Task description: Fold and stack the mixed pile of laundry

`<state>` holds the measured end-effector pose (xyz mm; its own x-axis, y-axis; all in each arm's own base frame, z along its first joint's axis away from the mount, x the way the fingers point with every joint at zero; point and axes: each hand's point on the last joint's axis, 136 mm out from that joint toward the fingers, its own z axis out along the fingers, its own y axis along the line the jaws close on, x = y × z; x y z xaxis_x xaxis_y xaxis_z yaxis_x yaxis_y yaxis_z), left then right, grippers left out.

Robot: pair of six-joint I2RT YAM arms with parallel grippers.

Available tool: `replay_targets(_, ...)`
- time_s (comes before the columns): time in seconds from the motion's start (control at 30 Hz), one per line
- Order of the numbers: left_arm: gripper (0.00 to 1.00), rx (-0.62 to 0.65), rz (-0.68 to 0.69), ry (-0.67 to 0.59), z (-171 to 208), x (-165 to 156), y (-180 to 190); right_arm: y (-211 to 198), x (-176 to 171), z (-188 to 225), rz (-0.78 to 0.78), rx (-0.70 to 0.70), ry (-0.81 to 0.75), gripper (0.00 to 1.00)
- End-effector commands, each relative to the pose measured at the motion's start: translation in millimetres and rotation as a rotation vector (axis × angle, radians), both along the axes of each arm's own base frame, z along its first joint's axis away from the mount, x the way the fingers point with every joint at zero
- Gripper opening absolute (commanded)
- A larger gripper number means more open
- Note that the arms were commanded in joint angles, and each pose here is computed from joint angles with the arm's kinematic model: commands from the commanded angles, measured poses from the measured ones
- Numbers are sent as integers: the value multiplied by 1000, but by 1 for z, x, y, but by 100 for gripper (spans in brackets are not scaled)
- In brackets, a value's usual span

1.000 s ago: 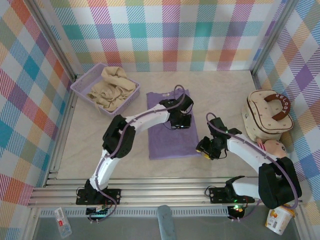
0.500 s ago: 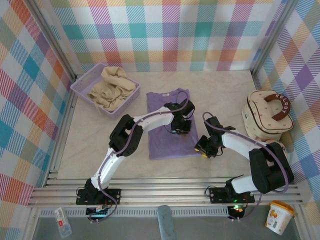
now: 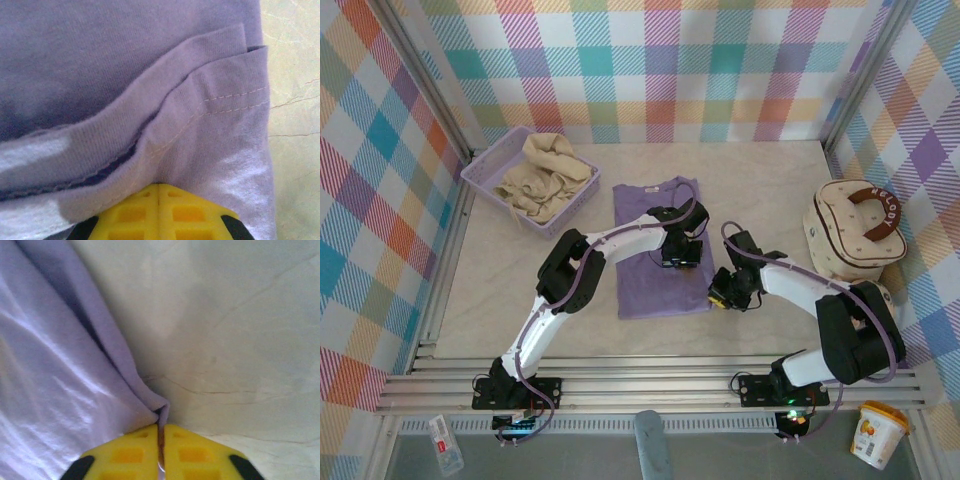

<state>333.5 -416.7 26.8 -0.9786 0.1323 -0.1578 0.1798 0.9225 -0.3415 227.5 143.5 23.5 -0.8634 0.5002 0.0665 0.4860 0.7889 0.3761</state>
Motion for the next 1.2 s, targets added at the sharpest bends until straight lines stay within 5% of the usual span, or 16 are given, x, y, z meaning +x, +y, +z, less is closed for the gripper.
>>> replay_targets(0.0, 0, 128, -26, 69, -38, -15, 21, 10, 13, 16, 12, 43, -65, 6)
replay_targets(0.23, 0, 113, -19, 43, 2, 1, 27, 12, 20, 24, 33, 42, -82, 0)
replay_targets(0.27, 5, 102, -11, 39, 15, 3, 30, 13, 21, 26, 38, 41, -85, 0)
replay_targets(0.4, 51, -4, 4, 29, 73, 0, 44, 11, 19, 32, 38, 46, -101, 0)
replay_targets(0.5, 61, -12, 29, 16, 103, -13, 72, 14, 18, 37, 42, 65, -110, 0)
replay_targets(0.67, 59, -4, 102, 100, 99, -65, 123, 20, 18, 38, 52, 100, -105, 0)
replay_targets(0.9, 40, 32, 264, 177, 59, -134, 189, 23, 14, 37, 60, 110, -90, 0)
replay_targets(1.17, 35, -27, 366, 168, 31, -140, 193, 24, 8, 34, 74, 109, -67, 0)
